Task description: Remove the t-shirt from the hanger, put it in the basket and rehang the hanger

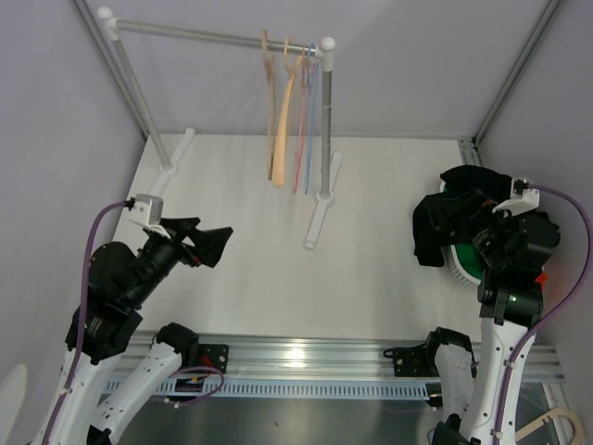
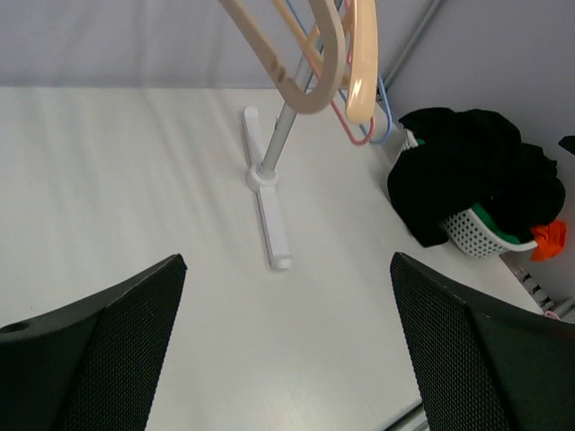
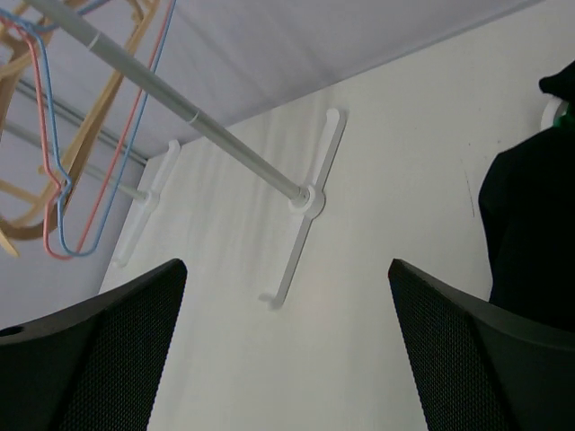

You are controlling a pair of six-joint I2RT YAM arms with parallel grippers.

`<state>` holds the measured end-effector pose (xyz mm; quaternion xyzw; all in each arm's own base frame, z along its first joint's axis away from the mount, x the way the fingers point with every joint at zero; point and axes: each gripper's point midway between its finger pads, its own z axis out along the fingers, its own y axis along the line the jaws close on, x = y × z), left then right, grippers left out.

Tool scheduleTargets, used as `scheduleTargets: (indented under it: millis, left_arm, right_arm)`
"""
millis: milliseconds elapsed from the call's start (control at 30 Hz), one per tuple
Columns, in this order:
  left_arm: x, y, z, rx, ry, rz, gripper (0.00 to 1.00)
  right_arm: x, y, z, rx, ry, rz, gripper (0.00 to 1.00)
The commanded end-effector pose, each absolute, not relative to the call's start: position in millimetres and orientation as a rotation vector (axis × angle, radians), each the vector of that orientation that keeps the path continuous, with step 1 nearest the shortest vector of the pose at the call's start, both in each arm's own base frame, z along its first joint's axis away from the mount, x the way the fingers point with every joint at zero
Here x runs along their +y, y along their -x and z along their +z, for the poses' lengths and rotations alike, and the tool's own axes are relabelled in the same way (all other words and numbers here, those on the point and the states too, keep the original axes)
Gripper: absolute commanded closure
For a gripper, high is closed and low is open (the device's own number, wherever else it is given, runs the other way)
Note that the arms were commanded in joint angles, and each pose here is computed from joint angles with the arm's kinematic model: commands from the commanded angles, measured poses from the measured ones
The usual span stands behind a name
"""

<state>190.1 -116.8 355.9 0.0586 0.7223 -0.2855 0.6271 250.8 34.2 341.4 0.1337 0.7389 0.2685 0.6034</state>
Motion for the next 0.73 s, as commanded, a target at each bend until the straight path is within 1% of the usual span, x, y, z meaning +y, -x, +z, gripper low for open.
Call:
scheduleTargets:
  millis: [0, 200, 367, 567, 700]
  left_arm:
    - [-121, -172, 345, 1.642, -0.157, -0.721, 0.01]
    - [-119, -167, 328, 1.65, -0.158, -0.721, 0.01]
    - [-120, -168, 320, 1.675, -0.16, -0.722, 0.01]
    - [-119, -162, 325, 1.663, -0.175, -0.724, 0.0]
    - [-116, -158, 330, 1.651, -0.183, -0.716, 0.0]
  right_arm:
    - [48, -240, 335, 1.707, -0.195, 0.637, 0.01]
    - [46, -230, 316, 1.721, -0.209, 0.588, 0.01]
    - [41, -229, 314, 1.741, -0.254, 0.565, 0.0]
    - [38, -222, 320, 1.715, -0.27, 0.536, 0.0]
    - [39, -227, 316, 1.754, -0.283, 0.553, 0.0]
